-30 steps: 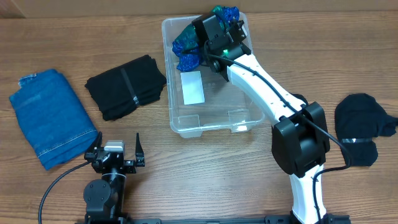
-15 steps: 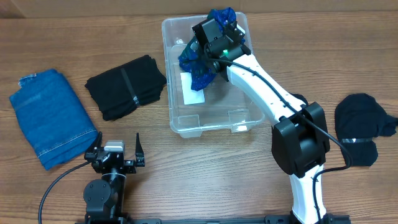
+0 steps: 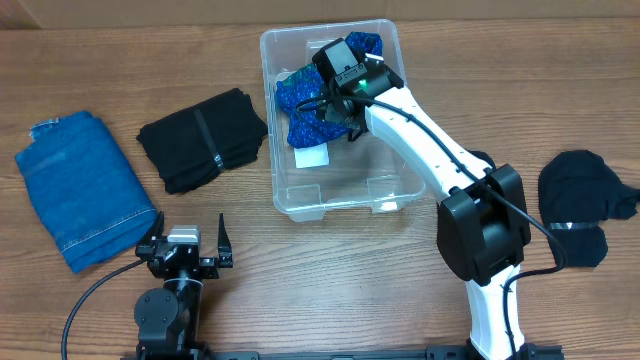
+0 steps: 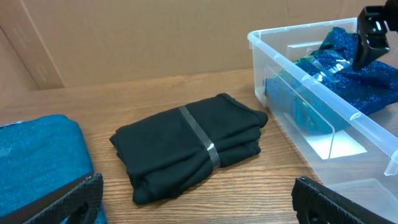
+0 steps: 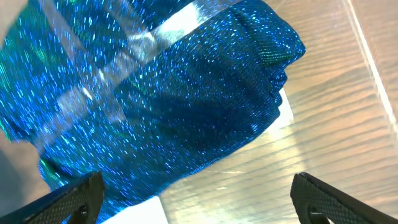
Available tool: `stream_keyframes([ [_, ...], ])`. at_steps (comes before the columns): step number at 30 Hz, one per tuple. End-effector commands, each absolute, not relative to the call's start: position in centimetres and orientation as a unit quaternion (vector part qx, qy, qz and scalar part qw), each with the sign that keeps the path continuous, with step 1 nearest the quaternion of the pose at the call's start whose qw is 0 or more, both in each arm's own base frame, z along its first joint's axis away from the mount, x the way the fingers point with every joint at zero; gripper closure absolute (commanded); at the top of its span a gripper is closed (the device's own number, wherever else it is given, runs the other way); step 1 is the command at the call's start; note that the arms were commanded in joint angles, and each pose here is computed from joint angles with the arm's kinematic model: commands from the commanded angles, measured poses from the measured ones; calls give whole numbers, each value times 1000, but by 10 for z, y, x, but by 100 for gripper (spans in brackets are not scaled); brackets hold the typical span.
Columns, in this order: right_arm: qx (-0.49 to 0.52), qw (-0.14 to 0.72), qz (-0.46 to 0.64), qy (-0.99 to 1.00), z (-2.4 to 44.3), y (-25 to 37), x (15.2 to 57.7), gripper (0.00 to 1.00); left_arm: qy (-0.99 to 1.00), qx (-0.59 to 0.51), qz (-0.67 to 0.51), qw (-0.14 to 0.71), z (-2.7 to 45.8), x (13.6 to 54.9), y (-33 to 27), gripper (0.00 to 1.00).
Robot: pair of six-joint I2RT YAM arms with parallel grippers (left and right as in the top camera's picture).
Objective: Pack container
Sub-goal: 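Lower the sparkly fabric into the bin and open the right gripper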
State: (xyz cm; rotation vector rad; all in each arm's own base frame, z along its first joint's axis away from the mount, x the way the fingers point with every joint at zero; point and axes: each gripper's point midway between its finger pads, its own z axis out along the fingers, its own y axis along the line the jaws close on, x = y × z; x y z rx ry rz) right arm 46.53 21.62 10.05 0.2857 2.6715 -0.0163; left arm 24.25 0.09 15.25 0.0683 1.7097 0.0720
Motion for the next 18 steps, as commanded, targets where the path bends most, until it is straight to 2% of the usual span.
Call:
stream_keyframes([
  [1, 19, 273, 1, 962, 153, 222, 475, 0, 754, 38, 41, 654, 151, 243, 1, 0],
  [2, 6, 283, 3, 959, 162, 223, 477, 0, 754, 38, 41, 654, 151, 243, 1, 0],
  [3, -16, 299, 4, 954, 173, 226, 482, 10, 754, 38, 41, 654, 151, 243, 1, 0],
  [5, -48, 322, 3, 945, 181, 228, 492, 72, 754, 38, 41, 654, 151, 243, 1, 0],
  [6, -48, 328, 3, 943, 182, 227, 496, 89, 754, 38, 41, 654, 151, 243, 1, 0],
  [7, -42, 338, 7, 940, 185, 225, 502, 96, 754, 38, 41, 654, 151, 243, 1, 0],
  [18, 23, 474, 58, 878, 231, 208, 575, 96, 754, 38, 41, 654, 151, 243, 1, 0],
])
